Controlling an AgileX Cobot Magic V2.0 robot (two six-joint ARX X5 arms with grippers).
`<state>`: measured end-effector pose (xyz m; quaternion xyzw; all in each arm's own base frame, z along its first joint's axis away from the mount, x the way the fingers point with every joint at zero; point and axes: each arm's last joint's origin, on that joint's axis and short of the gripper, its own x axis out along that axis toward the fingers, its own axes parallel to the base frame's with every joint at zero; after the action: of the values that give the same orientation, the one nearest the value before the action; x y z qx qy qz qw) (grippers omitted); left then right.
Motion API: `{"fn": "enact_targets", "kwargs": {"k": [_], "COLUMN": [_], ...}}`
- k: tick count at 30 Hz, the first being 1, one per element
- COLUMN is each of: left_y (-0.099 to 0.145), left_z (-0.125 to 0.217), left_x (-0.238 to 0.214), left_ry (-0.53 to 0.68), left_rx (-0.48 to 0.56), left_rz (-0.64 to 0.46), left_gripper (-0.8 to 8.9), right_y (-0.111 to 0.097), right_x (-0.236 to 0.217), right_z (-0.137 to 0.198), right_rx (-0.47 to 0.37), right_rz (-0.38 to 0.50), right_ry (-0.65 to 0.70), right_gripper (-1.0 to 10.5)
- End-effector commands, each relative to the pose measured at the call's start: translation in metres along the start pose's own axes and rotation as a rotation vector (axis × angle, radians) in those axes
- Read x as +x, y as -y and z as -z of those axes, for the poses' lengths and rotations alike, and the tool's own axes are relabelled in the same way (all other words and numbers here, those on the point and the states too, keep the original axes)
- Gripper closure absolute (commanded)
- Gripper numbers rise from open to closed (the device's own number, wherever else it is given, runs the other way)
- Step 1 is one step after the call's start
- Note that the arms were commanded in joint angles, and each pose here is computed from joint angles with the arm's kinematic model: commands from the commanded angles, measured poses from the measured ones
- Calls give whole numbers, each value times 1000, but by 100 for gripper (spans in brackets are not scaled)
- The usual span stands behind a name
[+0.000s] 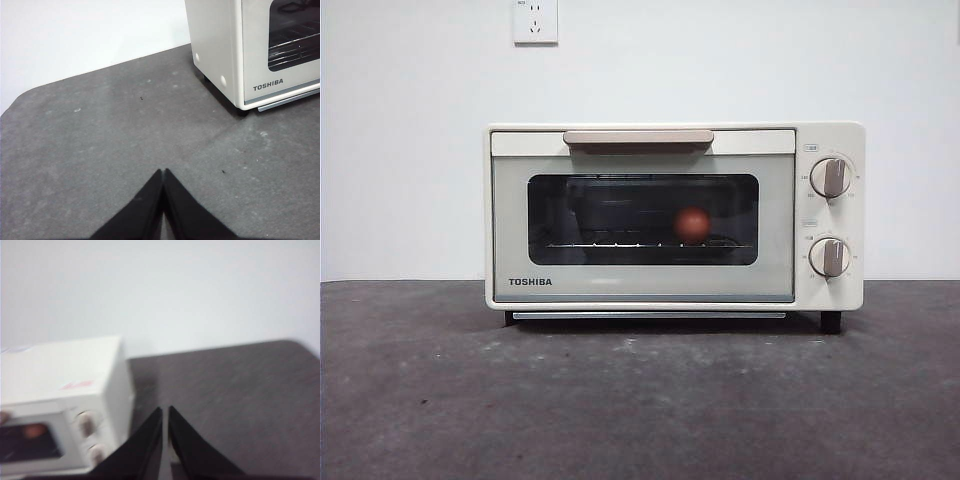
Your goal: Eggoven
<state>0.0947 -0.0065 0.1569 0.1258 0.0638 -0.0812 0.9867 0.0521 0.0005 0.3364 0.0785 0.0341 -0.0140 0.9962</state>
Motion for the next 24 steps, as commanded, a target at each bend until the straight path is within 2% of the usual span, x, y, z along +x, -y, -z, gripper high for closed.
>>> {"fn": "enact_targets", "kwargs": {"k": [1, 5, 10, 17, 24], "left_y": [2, 2, 2, 2, 2], "left_z": [8, 8, 8, 8, 8], "left_x": [2, 2, 2, 2, 2], "left_ry": [-23, -24, -24, -23, -23], "left_rx": [-14, -14, -14, -14, -14], "left_rz": [5, 5, 5, 5, 5], "left_gripper": [806, 806, 806, 806, 806], "right_y": [4, 9, 16, 22, 25], "right_x": [5, 16, 29, 47, 54], "right_z": [18, 55, 96, 137, 161], "right_rx": [-30, -32, -30, -27, -27], "right_rz": [1, -55, -59, -49, -43], "right_ry": [63, 147, 184, 89, 16], "right_gripper": [942, 942, 942, 942, 942]}}
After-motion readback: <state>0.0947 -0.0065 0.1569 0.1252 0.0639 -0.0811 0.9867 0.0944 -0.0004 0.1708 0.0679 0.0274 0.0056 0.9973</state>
